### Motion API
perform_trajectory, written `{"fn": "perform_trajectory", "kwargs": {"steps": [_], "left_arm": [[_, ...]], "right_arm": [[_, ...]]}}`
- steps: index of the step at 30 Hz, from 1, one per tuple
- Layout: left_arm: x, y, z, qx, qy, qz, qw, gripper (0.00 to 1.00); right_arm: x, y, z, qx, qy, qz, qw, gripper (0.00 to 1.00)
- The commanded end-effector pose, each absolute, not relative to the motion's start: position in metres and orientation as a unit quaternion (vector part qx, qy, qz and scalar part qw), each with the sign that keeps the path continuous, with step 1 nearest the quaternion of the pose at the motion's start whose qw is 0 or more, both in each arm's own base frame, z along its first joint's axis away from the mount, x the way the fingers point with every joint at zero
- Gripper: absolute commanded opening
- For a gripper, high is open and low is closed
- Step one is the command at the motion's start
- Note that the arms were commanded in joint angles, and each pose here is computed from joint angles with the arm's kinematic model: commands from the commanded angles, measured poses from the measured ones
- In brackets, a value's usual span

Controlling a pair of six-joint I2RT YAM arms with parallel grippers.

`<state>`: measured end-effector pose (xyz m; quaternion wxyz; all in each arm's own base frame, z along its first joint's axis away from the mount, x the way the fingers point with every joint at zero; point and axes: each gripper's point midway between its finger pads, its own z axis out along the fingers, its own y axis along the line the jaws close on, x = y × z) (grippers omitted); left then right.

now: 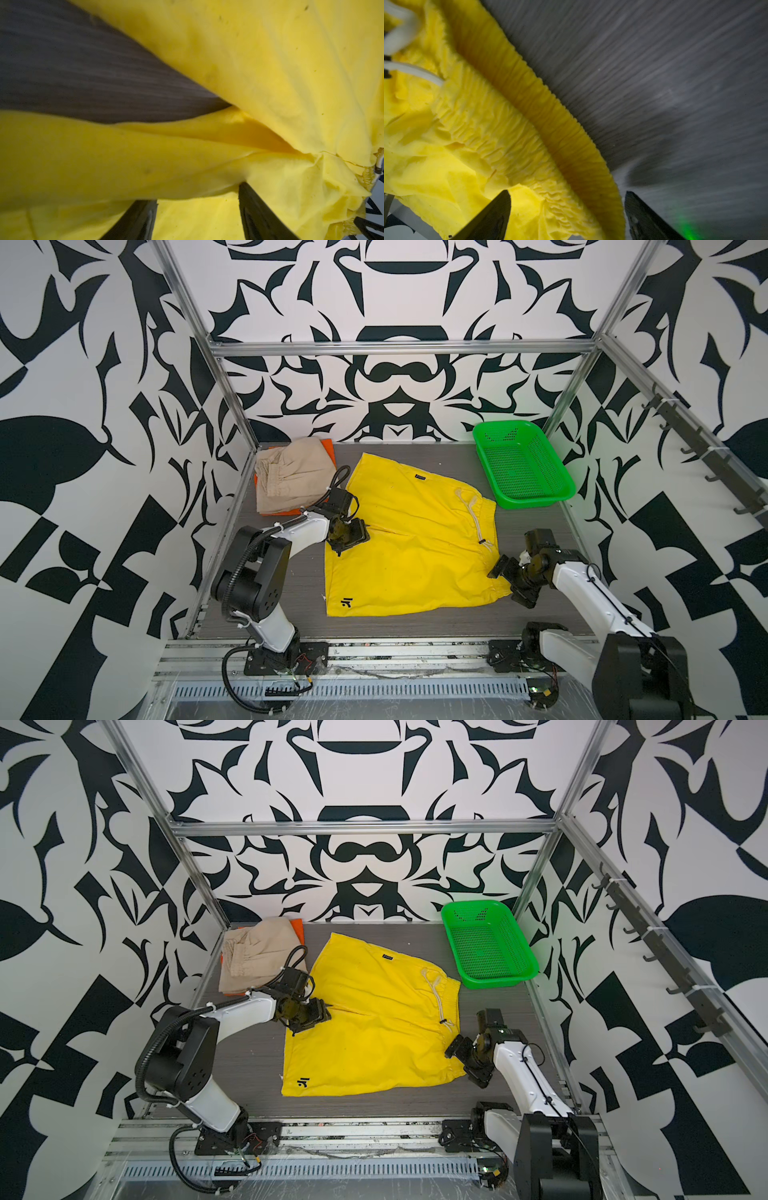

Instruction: Fold and stack the shorts

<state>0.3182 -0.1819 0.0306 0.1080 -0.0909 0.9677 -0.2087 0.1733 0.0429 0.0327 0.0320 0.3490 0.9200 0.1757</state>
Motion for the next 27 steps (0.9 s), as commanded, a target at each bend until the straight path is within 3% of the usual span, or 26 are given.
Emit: {"fn": "perform_trajectory", "kwargs": {"steps": [1,8,15,18,27], "left_arm": [[0.31,-0.161,-0.004,-0.09,0.982,-0.146,0.078,0.66],[0.331,-0.156,0.002,-0.078,0.984,-0.132,0.088,0.66],[0.325,-0.151,0.022,-0.083,0.983,-0.139,0.092,0.67],[0.317,-0.149,0.042,-0.096,0.979,-0.149,0.103,0.71],[0.272,-0.14,0.098,-0.173,0.962,-0.189,0.098,0.82]], "right_arm": [[0.182,0.053,0.035,0.355,0.909,0.216,0.04,0.87],[0.185,0.057,0.031,0.362,0.902,0.231,0.047,0.73],[0.184,0.061,0.037,0.364,0.897,0.245,0.049,0.28],[0.184,0.062,0.043,0.368,0.893,0.254,0.059,0.16],[0.18,0.07,0.052,0.361,0.889,0.274,0.065,0.05]]}}
